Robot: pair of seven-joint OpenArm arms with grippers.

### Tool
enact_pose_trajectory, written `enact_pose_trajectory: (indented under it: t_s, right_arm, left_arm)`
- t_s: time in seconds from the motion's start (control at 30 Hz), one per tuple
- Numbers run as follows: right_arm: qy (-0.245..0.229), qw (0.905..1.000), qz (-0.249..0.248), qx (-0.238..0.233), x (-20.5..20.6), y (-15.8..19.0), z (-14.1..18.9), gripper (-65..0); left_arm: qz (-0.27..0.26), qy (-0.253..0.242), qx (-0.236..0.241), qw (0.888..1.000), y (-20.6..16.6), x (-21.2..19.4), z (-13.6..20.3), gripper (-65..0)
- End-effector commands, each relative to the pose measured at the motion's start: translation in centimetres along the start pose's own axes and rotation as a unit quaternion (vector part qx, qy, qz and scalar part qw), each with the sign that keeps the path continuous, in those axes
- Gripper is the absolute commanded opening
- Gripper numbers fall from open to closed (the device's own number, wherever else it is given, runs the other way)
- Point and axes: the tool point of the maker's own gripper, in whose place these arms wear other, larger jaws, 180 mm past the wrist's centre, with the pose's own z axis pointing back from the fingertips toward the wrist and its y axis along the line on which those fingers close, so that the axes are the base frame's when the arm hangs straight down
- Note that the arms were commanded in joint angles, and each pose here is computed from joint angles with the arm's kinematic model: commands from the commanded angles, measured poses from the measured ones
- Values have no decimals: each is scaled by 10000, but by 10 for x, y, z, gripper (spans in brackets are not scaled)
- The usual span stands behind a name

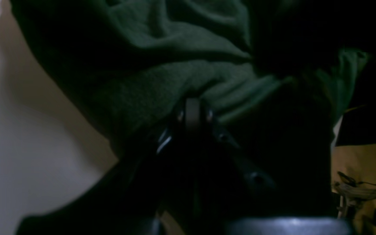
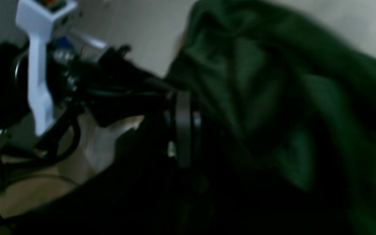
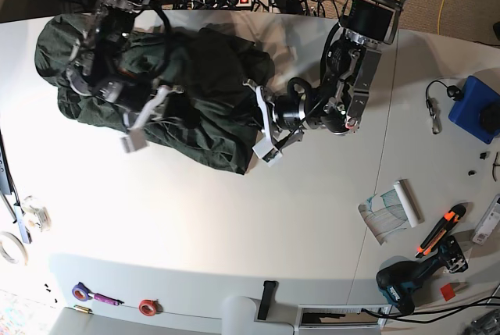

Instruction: Layout the t-shirt on the table in an organized manner, then fold the t-shirt properly

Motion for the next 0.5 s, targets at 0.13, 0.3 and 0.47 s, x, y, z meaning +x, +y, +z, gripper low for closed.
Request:
enact_pose_trajectory:
  t_s: [0.13,0.3,0.47]
  right_arm:
    - [243,9990,338,-132,1,2,-8,-650]
    - [645,9915,524,-999,-12,-31,-1,-650]
    - [365,9754,695,-2062,6,-68,10,-650]
  left_arm:
    - [-60,-31,107,9999,3,6,2,-650]
    - [-49,-21,102,9999,2,4,1,-650]
    - [-52,-19,99,9999,2,4,1,-650]
